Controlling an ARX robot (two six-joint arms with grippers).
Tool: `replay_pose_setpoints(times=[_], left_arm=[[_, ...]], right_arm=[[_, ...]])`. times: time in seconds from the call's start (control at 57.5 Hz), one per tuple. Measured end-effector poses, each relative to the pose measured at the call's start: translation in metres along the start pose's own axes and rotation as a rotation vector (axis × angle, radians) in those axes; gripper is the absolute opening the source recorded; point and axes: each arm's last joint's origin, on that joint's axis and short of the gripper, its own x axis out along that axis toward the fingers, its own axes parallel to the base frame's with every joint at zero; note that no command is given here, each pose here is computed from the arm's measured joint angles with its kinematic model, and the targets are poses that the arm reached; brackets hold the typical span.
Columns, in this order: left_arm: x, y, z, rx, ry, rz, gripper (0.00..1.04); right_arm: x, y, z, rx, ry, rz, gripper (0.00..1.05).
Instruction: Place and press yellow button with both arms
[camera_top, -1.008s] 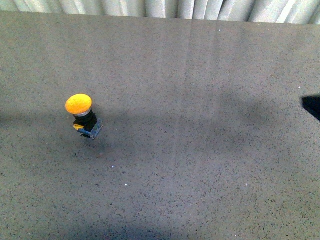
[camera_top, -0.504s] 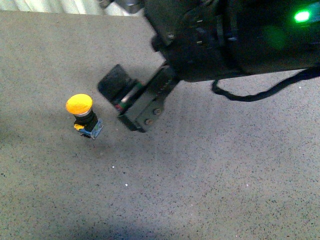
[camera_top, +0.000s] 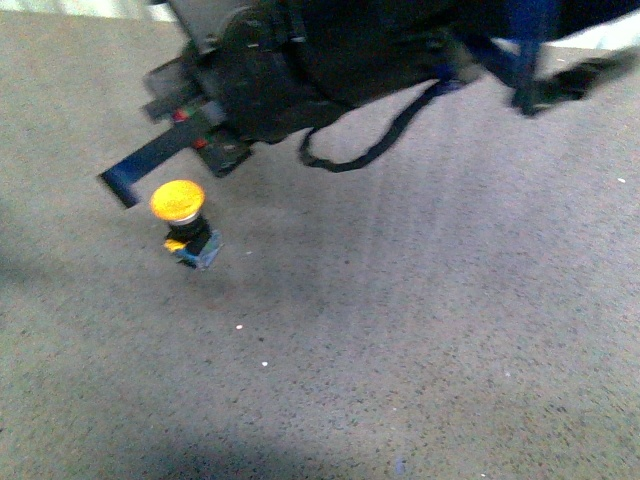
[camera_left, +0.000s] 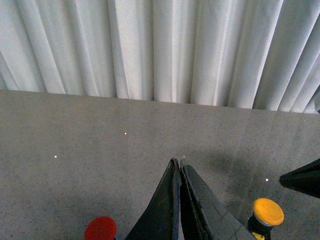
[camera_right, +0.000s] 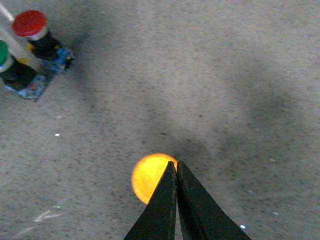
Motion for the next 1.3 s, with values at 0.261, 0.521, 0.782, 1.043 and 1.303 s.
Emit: replay_pose_setpoints(times=[0.261,0.521,0.782,1.043,1.303], left_arm=[[-0.005,0.0,0.0,0.0,0.0,0.0,0.01],[-0.014,0.0,-0.005,0.0,0.035,0.0,0.01],[-0.018,0.0,-0.004,0.0,0.018,0.001,0.01],[-0.018,0.0,-0.004,0.0,0.018,0.001,0.01],[-0.018,0.0,-0.004,0.0,0.018,0.001,0.01]], right_arm=[[0.02,0.006,-0.007,0.05,0.057,0.047,0.01],[0.02,-0.002,-0.003,0.088,0.047,0.02,0.01],[0.029,-0.006,-0.015,0.104,0.106,0.003,0.01],[0.033,-0.009,-0.022,0.117,0.126,-0.009,0.01],[0.0,-0.027,-0.007,0.229,-0.014,-0.041,0.01]])
